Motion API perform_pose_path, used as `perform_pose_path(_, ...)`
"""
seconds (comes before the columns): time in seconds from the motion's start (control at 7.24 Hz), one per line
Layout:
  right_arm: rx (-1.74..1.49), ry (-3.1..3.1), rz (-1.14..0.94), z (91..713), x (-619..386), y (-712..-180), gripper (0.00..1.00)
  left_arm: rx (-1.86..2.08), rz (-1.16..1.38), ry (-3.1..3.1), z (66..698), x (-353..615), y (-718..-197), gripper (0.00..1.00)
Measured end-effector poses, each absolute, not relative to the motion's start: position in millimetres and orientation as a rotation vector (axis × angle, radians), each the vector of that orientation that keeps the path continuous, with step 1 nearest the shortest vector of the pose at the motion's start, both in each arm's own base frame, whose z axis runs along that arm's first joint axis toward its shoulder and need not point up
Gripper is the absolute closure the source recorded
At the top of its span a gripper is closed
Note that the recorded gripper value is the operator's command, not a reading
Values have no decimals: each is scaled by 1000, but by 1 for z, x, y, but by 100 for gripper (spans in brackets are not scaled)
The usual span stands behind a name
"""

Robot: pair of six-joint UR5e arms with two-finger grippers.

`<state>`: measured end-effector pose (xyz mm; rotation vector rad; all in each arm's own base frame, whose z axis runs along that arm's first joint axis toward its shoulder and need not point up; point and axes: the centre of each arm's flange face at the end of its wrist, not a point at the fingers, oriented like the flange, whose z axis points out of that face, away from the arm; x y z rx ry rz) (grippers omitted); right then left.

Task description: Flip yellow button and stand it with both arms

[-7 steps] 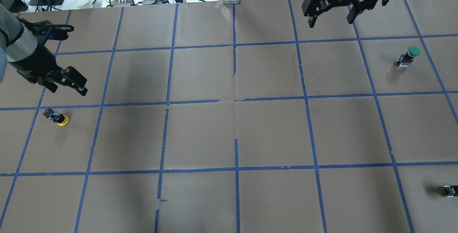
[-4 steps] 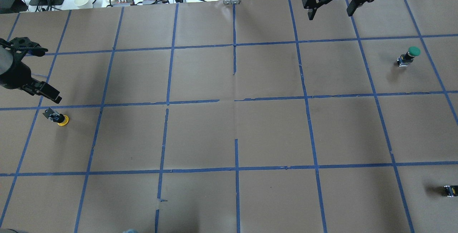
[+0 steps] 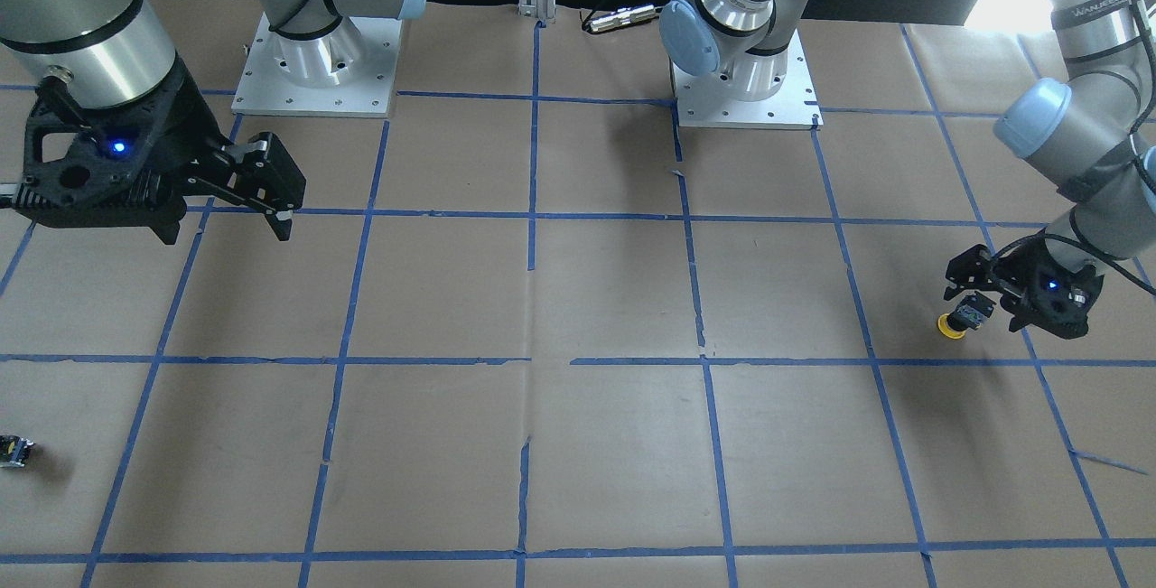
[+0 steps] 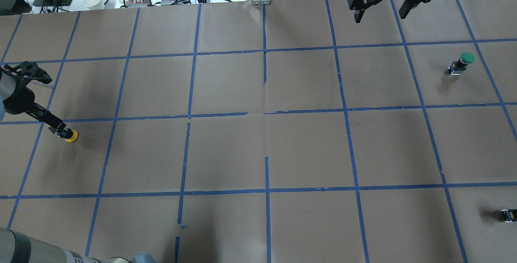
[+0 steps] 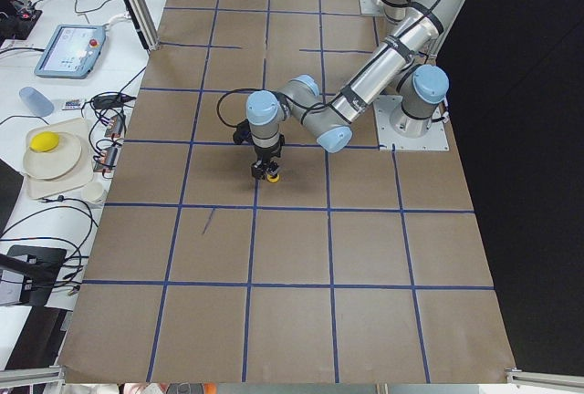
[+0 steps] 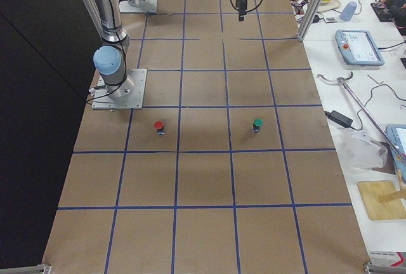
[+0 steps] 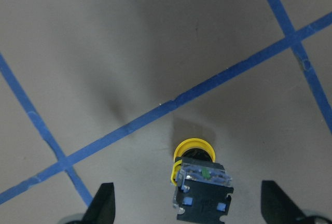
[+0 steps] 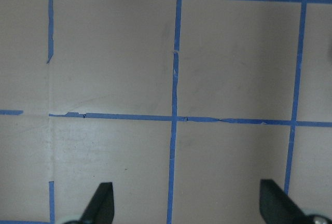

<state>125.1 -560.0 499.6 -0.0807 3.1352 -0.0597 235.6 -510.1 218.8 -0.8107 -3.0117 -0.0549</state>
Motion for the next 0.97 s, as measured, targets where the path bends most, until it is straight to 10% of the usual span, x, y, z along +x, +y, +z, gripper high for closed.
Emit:
perform_pose_path(0.55, -33, 3132, 21, 510, 111, -515, 0, -934, -57, -2987, 210, 235, -507, 80)
perform_pose_path(0.97, -28, 3124, -15, 525, 111, -497, 0, -972, -36, -2994, 225, 231, -510, 87)
